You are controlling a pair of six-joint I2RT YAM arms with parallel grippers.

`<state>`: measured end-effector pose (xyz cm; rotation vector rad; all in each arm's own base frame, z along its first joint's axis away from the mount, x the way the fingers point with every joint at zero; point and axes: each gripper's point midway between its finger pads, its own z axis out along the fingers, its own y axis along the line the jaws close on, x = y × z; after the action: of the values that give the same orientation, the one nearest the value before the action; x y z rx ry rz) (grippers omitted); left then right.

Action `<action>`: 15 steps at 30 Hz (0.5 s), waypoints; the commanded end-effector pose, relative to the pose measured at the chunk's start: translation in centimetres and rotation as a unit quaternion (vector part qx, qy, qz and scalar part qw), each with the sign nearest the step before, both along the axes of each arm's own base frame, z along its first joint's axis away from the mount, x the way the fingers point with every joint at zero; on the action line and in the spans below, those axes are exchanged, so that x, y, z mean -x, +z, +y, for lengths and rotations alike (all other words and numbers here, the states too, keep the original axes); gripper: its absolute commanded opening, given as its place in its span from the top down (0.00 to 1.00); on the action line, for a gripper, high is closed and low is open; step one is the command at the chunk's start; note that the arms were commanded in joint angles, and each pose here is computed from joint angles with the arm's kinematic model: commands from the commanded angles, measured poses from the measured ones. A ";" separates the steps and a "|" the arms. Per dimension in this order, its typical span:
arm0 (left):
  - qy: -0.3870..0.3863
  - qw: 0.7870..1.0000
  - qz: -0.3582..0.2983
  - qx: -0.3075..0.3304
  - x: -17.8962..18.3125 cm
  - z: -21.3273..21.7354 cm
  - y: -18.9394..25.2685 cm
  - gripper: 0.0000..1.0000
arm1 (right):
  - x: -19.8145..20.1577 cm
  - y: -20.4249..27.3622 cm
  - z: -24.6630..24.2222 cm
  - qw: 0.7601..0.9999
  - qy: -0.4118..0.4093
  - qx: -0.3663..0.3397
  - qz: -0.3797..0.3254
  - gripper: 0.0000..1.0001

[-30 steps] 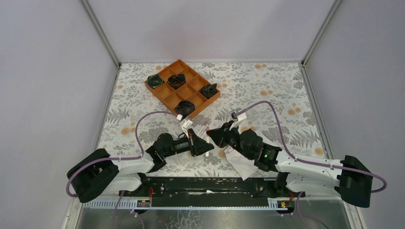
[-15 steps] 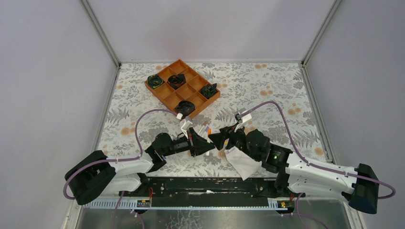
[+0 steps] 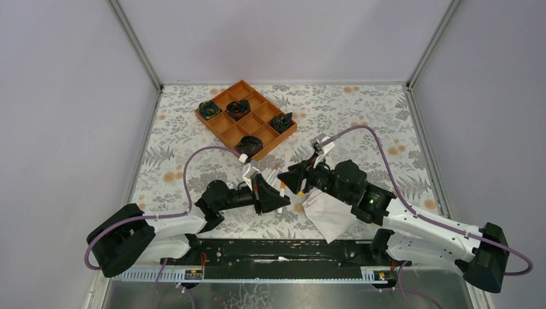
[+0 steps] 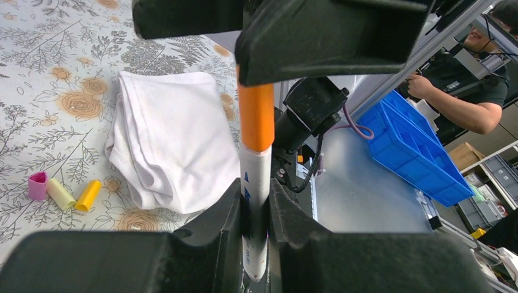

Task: Insert the pens into the pen caps
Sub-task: Insert the pen cap onto the pen.

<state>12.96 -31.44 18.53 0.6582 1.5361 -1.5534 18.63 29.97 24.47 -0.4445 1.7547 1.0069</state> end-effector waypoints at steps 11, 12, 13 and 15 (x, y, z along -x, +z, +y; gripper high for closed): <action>-0.015 0.999 -0.040 0.026 0.6 0.1 1.4 1.00 | 1.2 2.2 2.4 0.997 0.071 -0.022 -0.005 0.64; -0.015 0.999 -0.041 0.027 0.6 0.1 1.4 1.00 | 1.2 2.1 2.4 0.997 0.072 -0.022 -0.005 0.69; -0.015 0.999 -0.040 0.026 0.6 0.1 1.4 1.00 | 1.3 2.1 2.5 0.997 0.074 -0.022 -0.004 0.73; -0.017 0.999 -0.041 0.028 0.7 0.1 1.6 1.00 | 1.5 2.0 2.5 0.997 0.079 -0.021 -0.003 0.82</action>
<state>12.67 -31.42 18.54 0.6732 1.5270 -1.5638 17.00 31.96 23.57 -0.5644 1.7926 1.1105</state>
